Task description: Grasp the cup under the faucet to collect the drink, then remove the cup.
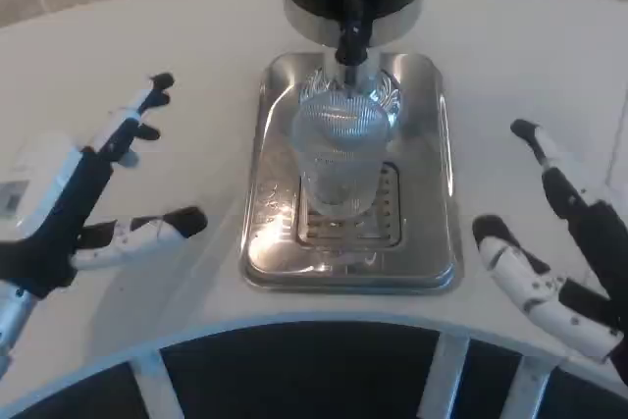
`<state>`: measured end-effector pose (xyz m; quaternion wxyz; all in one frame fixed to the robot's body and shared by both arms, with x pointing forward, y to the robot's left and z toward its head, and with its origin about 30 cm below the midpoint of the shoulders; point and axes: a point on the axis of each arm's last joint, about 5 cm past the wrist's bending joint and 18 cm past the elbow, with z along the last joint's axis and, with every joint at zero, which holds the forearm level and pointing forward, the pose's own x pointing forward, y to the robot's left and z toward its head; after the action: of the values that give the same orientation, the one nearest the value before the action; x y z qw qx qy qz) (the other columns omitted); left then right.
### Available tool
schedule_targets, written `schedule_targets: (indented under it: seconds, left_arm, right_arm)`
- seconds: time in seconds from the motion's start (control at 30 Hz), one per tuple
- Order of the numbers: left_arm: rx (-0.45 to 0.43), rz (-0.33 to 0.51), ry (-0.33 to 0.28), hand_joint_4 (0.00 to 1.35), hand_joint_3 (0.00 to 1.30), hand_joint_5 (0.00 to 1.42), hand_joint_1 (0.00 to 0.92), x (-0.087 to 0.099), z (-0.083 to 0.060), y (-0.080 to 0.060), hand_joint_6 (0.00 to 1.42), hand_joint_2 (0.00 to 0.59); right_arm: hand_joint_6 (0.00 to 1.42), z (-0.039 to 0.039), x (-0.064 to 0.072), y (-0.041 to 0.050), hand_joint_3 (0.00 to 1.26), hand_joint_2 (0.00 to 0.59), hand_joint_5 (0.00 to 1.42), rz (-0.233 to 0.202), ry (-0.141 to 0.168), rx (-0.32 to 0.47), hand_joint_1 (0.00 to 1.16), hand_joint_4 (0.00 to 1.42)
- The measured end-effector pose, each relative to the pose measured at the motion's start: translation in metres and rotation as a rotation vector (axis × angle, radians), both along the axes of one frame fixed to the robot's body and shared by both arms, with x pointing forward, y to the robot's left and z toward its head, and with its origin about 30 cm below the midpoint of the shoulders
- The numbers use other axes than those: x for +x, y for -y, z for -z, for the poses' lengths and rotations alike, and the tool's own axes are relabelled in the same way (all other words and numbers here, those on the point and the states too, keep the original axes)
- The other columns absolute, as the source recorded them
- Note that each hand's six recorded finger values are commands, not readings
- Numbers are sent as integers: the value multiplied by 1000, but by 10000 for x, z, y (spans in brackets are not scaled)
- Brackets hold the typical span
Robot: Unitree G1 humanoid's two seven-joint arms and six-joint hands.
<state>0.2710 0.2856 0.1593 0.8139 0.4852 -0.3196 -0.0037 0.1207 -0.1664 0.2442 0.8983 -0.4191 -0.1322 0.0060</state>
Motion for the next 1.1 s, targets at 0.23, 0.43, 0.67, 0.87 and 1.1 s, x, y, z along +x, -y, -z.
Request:
schedule_targets:
  seconds: [0.23, 0.43, 0.67, 0.87, 1.1]
  left_arm:
    - [49, 5, -48, 164, 118, 290, 34, -195, 91, -159, 441, 73]
    - [86, 58, -76, 164, 118, 279, 35, -395, 163, -217, 424, 74]
    - [101, 97, -102, 146, 118, 263, 32, -650, 190, -306, 370, 71]
    - [89, 130, -66, 131, 117, 243, 32, -887, 158, -342, 349, 72]
    - [180, 158, -30, 111, 115, 208, 30, -1000, 77, -332, 334, 72]
  right_arm:
    - [0, -91, 105, 12, 0, 487, 0, -67, 25, 176, 148, 0]
    - [0, -267, 224, 33, 0, 485, 0, -140, 54, 266, 140, 0]
    - [0, -371, 355, 29, 0, 474, 0, -196, 59, 303, 100, 0]
    - [1, -396, 500, 14, 0, 480, 0, -236, 48, 321, 72, 0]
    - [0, -404, 597, -40, 0, 475, 0, -277, 37, 329, 63, 0]
